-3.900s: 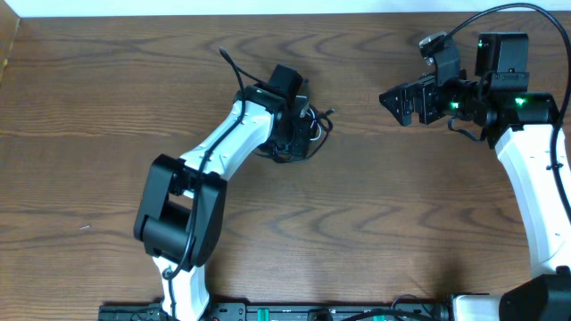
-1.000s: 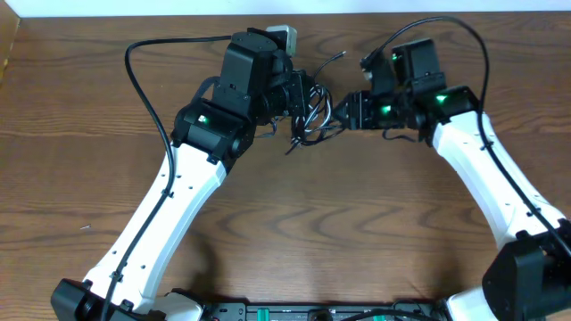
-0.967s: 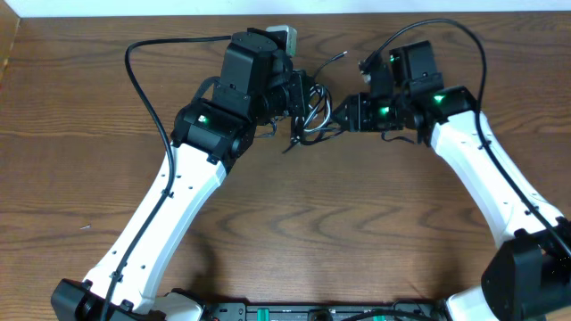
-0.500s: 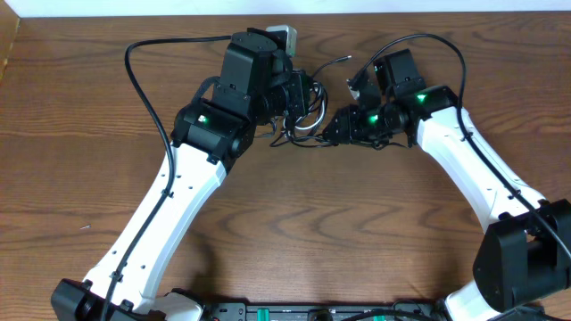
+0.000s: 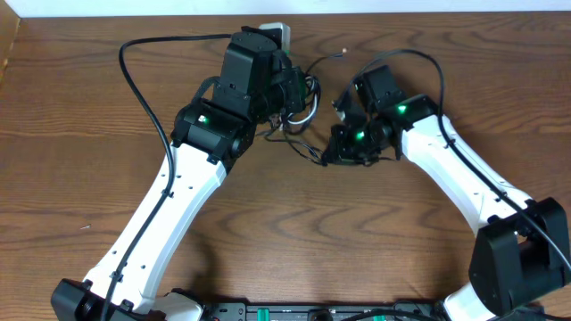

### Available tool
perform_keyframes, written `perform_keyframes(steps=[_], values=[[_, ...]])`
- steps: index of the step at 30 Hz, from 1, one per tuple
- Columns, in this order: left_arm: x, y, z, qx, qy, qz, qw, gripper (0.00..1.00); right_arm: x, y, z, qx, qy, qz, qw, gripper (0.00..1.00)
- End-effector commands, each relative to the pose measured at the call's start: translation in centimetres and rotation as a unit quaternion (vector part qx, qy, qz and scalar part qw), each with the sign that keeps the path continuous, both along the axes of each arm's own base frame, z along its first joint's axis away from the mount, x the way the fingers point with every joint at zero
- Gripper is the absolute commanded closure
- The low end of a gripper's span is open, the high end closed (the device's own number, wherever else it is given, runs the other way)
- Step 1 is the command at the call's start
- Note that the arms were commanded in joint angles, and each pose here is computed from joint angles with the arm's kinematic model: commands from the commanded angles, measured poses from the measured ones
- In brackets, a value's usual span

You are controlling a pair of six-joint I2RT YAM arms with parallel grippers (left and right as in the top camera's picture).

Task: Untangle cables

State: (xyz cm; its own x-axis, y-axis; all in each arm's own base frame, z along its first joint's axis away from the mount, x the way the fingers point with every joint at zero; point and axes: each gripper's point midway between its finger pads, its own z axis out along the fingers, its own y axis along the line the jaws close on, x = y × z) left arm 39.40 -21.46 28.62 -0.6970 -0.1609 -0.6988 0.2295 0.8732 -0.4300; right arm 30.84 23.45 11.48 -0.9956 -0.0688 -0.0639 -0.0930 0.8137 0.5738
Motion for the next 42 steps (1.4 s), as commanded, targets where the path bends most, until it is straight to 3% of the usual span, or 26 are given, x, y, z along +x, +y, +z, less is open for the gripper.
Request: perform_keyframes(steps=[1,9,20,30,42], values=[[1.6,1.9,0.8,0.018,-0.027,0.045,0.998,0.92,0.5,-2.4,-2.0,-0.061,-0.013,-0.005,0.998,0.99],[2.9,5.4,0.6,-0.001,-0.009,0.105,0.994,0.93,3.5,-5.1,-0.6,-0.057,-0.115,0.065,0.990,0.99],[1.9,8.9,-2.1,0.048,0.046,0.140,0.988,0.93,6.4,-17.2,0.4,-0.092,-0.073,-0.095,0.988,0.99],[1.1,9.6,-3.2,0.061,0.071,0.143,0.985,0.93,5.6,-28.9,0.2,-0.091,-0.017,-0.288,0.953,0.99],[0.9,9.6,-3.4,0.063,0.076,0.142,0.985,0.92,6.1,-27.3,0.6,-0.069,-0.033,-0.256,0.964,0.99]])
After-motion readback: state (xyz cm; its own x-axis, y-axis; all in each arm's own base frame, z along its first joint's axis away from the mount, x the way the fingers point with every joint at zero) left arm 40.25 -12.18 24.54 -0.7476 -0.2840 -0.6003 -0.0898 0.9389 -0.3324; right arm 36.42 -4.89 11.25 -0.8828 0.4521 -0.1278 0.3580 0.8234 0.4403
